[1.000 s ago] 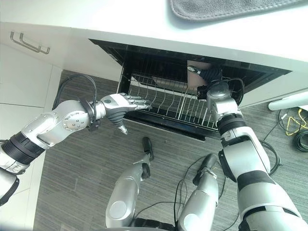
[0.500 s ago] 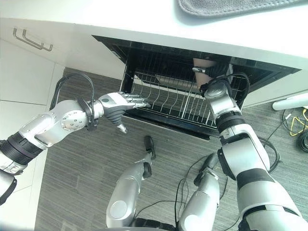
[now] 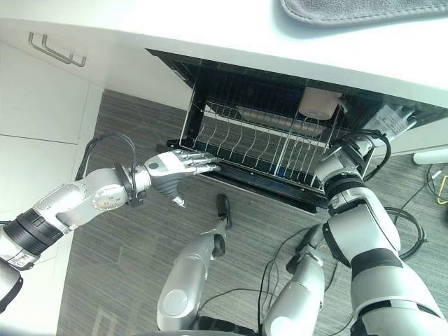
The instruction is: Place the dishes in the dishwasher.
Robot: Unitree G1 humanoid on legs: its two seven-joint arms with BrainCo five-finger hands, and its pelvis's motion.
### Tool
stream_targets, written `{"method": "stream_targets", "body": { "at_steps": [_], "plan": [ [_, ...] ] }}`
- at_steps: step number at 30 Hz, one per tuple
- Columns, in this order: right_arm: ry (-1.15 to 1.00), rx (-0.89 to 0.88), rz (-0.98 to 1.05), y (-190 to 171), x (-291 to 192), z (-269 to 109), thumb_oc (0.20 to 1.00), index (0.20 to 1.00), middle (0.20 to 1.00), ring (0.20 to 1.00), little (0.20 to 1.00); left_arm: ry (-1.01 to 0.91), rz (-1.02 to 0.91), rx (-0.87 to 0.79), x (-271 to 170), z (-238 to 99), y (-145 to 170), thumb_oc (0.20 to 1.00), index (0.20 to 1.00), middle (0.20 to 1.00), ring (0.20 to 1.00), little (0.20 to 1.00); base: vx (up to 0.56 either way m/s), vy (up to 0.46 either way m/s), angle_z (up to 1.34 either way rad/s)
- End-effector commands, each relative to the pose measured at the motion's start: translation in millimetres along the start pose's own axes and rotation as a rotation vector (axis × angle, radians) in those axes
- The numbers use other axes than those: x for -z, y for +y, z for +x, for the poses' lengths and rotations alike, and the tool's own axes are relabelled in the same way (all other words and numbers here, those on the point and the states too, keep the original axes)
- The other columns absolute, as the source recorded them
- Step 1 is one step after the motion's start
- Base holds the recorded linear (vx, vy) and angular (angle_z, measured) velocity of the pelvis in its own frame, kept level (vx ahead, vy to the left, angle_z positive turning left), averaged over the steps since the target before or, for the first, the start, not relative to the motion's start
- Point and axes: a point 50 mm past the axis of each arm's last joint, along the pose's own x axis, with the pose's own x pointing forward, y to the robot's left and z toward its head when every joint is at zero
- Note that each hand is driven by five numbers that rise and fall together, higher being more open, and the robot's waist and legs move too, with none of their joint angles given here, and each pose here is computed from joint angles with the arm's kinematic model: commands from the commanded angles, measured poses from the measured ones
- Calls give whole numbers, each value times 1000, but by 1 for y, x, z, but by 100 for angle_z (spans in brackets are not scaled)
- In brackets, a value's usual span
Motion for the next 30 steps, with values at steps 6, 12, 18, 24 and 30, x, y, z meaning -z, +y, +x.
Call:
{"method": "stream_targets", "body": {
  "at_steps": [6, 12, 18, 24, 30],
  "plan": [
    [131, 151, 227, -18, 8, 31, 1000, 1000, 1000, 1000, 1000, -28, 11, -41, -11, 7, 0, 1000, 1000, 1000, 1000, 1000, 3, 10, -1],
    [159, -41, 583, -9, -4, 0, 1000, 1000, 1000, 1000, 1000, 25, -26, -80, -14, -1, 7, 1000, 1000, 1000, 1000, 1000, 23, 47, -4],
    [114, -243, 812, -19, -14, -41, 1000, 1000, 1000, 1000, 1000, 96, -53, -104, -13, -10, 13, 1000, 1000, 1000, 1000, 1000, 19, 49, -9],
    [45, -348, 909, -35, -9, -73, 1000, 1000, 1000, 1000, 1000, 157, -81, -108, -8, -17, 12, 1000, 1000, 1000, 1000, 1000, 13, 29, -14],
    [-79, -449, 978, -50, 5, -98, 1000, 1000, 1000, 1000, 1000, 219, -108, -100, -3, -24, 3, 1000, 1000, 1000, 1000, 1000, 2, 4, -2]
  ]
}}
